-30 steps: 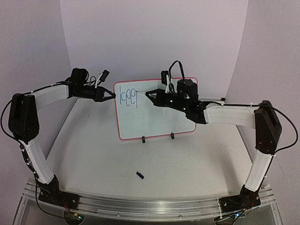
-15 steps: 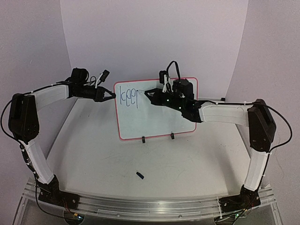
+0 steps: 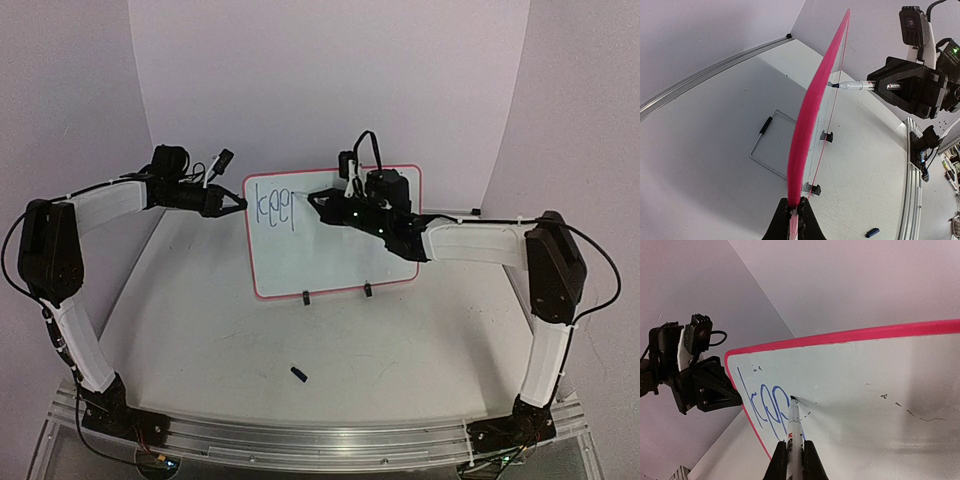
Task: Write a sentence on the whiteboard
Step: Write a sentence on the whiteboard stand.
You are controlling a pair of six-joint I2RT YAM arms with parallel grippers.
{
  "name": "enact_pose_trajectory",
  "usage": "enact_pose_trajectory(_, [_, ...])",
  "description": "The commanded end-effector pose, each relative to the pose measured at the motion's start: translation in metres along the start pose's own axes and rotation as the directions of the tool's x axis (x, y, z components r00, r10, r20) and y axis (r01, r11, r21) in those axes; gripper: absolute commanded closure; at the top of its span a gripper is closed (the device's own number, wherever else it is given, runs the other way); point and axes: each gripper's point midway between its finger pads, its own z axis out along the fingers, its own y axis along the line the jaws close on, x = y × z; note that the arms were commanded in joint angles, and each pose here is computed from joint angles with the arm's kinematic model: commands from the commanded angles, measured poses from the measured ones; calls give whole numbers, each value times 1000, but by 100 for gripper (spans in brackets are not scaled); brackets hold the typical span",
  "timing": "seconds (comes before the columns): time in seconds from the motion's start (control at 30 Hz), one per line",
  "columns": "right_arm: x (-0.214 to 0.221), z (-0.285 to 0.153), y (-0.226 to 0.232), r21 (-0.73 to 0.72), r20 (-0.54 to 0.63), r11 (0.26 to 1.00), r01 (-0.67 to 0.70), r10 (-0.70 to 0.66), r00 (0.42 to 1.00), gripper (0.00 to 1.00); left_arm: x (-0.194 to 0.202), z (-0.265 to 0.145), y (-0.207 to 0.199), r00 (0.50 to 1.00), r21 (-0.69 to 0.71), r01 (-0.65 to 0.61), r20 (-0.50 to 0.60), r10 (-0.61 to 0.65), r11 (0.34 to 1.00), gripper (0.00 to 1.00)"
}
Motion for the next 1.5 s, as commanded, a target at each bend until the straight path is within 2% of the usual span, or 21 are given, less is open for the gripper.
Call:
enact_pose_trajectory(0.0, [-25,-15,-2,47,80,999,18,-22,997,100,-3,-3,-22,1000,36,3,-17,-3,999,100])
enact_pose_trajectory(0.3, [-14,-26,-10,75,59,997,23,-27,998,100,-4,-3,-24,1000,37,1,-15,0,999,100])
enact_pose_trajectory(0.67, [12,-13,-10,30,-36,999,12,-11,999,100,-5,-3,-26,1000,39,-5,-14,6,999,100])
enact_pose_trajectory(1.2, [11,1,-6,3,-41,1000,-2,2,999,100,-5,-4,-27,1000,34,-9,-16,9,999,100])
enact_pose_trajectory(1.47, [-14,-24,20,-76,2,997,4,-4,1000,100,-4,-4,-25,1000,25,-13,-20,13,1000,100])
